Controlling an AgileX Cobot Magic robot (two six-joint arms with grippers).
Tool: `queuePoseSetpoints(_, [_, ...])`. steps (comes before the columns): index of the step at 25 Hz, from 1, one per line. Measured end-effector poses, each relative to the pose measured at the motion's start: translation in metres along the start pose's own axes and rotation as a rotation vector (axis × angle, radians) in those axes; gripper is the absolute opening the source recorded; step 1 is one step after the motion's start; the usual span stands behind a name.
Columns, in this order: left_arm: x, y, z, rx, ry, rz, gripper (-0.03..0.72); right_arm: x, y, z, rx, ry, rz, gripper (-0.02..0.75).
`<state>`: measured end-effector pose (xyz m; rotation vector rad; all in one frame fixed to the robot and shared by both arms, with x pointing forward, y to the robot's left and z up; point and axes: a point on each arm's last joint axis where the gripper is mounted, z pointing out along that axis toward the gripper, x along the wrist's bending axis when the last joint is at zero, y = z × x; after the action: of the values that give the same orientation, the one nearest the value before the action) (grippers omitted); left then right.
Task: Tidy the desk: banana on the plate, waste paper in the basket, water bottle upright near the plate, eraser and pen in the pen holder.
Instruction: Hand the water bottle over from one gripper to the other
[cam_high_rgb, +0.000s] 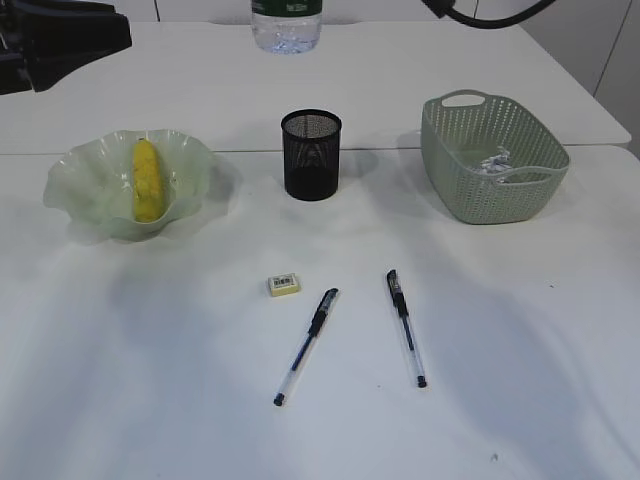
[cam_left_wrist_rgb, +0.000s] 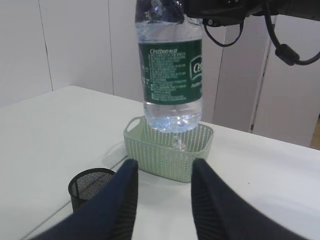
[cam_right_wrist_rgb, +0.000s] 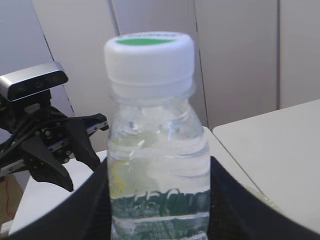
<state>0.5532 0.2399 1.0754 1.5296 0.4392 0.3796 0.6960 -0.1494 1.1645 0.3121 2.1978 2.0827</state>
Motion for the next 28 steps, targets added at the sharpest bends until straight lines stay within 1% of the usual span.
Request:
queuePoseSetpoints(3, [0.000,0.000,0.000,-0.005,0.003,-0.002,0.305,0.009,0.000,0.014,0.003,0.034,0.018,0.344])
queuePoseSetpoints(8, [0.003,0.006,0.000,-0.062,0.036,-0.030,0.499,0.018,0.000,0.029,0.006,0.070,0.040,0.344])
queuePoseSetpoints(9, [0.004,0.007,0.000,-0.073,0.042,-0.035,0.530,0.020,0.001,0.031,0.007,0.076,0.042,0.344])
queuePoseSetpoints(11, [0.005,0.009,-0.001,-0.096,0.055,-0.053,0.563,0.023,0.001,0.036,0.007,0.089,0.050,0.344])
queuePoseSetpoints(15, [0.006,0.010,-0.001,-0.111,0.061,-0.108,0.585,0.028,0.001,0.043,0.009,0.106,0.057,0.344])
queuePoseSetpoints(19, [0.004,0.009,0.003,-0.112,0.047,-0.130,0.588,0.035,0.001,0.051,0.012,0.128,0.057,0.344])
queuePoseSetpoints(26, [-0.017,0.010,0.026,-0.119,-0.042,-0.146,0.588,0.041,-0.001,0.060,0.040,0.143,0.058,0.344])
queuePoseSetpoints(28, [-0.021,0.010,0.030,-0.120,-0.052,-0.150,0.588,0.043,-0.001,0.062,0.041,0.149,0.071,0.344])
